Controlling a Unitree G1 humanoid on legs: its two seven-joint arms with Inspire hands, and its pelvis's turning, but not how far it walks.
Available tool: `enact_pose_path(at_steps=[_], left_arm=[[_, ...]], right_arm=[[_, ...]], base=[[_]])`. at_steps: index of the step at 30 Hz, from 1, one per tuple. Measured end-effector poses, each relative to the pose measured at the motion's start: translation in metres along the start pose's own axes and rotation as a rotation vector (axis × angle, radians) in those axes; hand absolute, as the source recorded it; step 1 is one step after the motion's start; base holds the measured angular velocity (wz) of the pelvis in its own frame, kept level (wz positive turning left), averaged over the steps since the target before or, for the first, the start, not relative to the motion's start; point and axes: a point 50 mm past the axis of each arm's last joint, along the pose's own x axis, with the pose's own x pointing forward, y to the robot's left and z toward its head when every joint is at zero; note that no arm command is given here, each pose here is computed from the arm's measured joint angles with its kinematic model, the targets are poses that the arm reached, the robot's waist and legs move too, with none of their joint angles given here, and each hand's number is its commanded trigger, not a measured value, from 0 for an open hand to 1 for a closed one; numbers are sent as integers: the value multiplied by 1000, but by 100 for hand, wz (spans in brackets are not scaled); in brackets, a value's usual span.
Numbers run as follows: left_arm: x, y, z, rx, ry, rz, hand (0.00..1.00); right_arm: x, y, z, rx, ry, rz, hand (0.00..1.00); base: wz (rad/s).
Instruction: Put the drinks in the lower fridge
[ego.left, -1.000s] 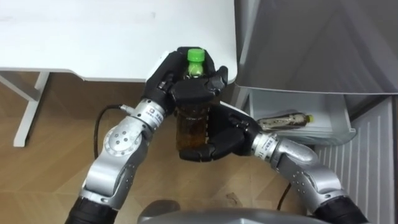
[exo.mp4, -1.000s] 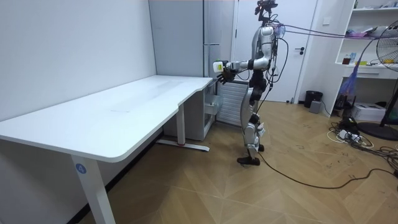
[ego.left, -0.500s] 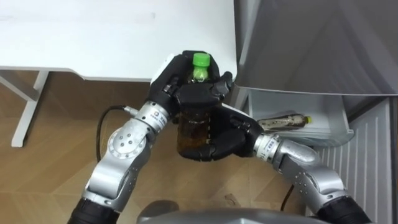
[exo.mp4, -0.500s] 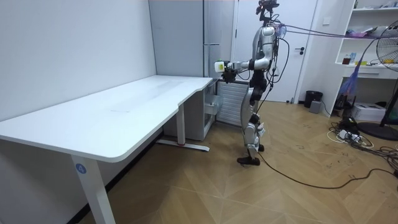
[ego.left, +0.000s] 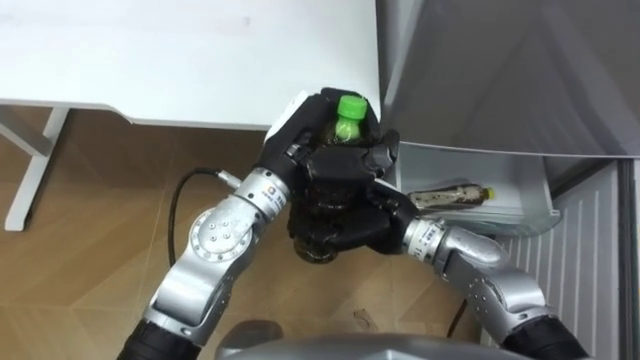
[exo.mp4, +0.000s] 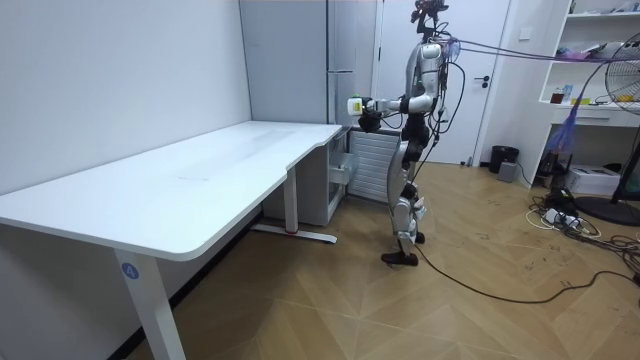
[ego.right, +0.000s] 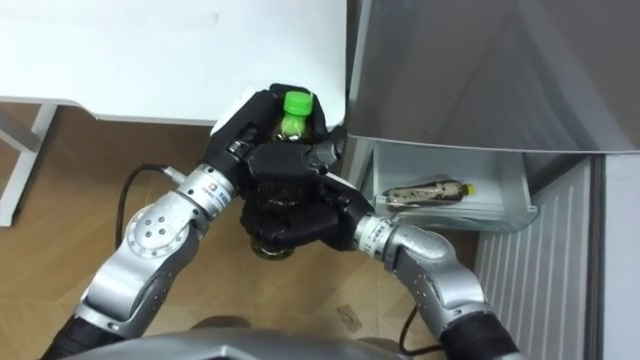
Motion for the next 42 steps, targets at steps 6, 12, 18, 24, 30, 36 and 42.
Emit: enact_pose_path(at_steps=[6,12,18,24,30,36,42], left_arm=[[0,0,1,-4,-5,4,100],[0,0,2,-4,-9,6,0],[0,2,3,-9,-18,13,0],[0,4,4,-13,-24,23,0],[0,5,5,-48,-33,33,0],[0,5,5,-55,-34,33,0],[-1,7,5,-74,-40,41,0]], right_arm=[[1,0,0,6,-6,1,100],[1,1,1,9,-14,3,100],[2,3,1,32,-28,14,100],[3,4,1,50,-40,22,100],[3,5,1,55,-50,25,100],[3,5,1,56,-51,25,100],[4,6,1,71,-62,30,100]], base=[[0],[0],[1],[0],[0],[0],[0]])
